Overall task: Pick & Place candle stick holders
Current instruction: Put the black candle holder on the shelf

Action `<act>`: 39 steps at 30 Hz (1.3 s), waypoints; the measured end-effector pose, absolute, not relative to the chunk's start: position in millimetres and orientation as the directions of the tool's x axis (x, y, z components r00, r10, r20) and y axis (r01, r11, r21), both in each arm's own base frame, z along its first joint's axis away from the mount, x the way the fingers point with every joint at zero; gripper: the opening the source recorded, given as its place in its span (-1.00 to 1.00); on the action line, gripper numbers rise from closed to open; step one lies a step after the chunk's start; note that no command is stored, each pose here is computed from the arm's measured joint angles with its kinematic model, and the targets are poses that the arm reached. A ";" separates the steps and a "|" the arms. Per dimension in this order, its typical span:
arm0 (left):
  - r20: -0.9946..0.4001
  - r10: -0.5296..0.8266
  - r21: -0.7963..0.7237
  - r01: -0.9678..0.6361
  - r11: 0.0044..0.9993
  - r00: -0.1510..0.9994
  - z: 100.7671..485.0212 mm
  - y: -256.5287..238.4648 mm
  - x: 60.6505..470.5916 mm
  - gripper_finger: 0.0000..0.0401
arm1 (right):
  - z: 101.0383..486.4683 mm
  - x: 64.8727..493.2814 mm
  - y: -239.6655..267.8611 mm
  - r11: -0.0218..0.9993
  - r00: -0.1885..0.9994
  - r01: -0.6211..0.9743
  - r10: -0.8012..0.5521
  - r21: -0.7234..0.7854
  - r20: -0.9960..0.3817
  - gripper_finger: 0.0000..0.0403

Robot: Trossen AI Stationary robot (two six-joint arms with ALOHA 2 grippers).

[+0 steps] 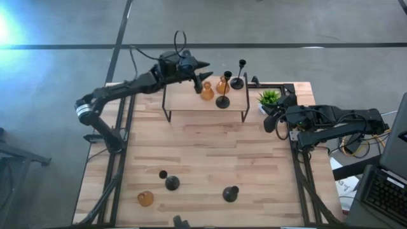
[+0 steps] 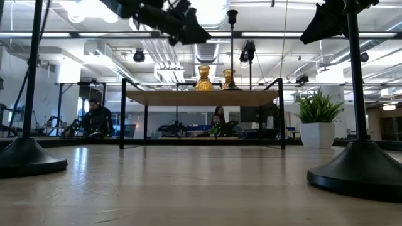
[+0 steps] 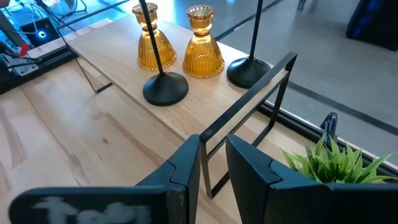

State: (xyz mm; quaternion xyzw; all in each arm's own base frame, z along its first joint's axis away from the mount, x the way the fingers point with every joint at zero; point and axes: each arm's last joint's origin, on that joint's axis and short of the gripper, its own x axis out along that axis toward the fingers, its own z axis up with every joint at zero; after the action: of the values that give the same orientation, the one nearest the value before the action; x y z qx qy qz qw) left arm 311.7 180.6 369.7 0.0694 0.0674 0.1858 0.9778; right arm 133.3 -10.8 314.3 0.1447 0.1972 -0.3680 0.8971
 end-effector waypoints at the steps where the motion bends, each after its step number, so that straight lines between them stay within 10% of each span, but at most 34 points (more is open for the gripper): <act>1: -0.143 0.374 0.186 -0.346 0.920 0.916 376.0 177.5 306.1 0.01 | 314.3 133.3 -10.8 0.687 0.651 0.718 -0.604 0.114 -0.460 -0.64; 26: -0.494 0.328 -0.105 -0.429 0.897 0.805 429.9 74.9 134.4 0.01 | 314.9 133.8 -10.7 0.688 0.655 0.716 -0.604 0.117 -0.455 -0.68; 39: -0.572 -0.037 -0.331 -0.190 0.924 0.819 421.1 46.4 118.9 0.01 | 314.5 134.3 -9.8 0.710 0.674 0.692 -0.571 0.129 -0.470 -0.65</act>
State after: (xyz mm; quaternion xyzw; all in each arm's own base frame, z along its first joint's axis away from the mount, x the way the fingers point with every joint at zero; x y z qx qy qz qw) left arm 118.9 46.4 421.1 -0.1904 0.2978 0.0410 0.9346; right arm 134.3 -9.8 314.5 0.1499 0.2021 -0.3498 0.9024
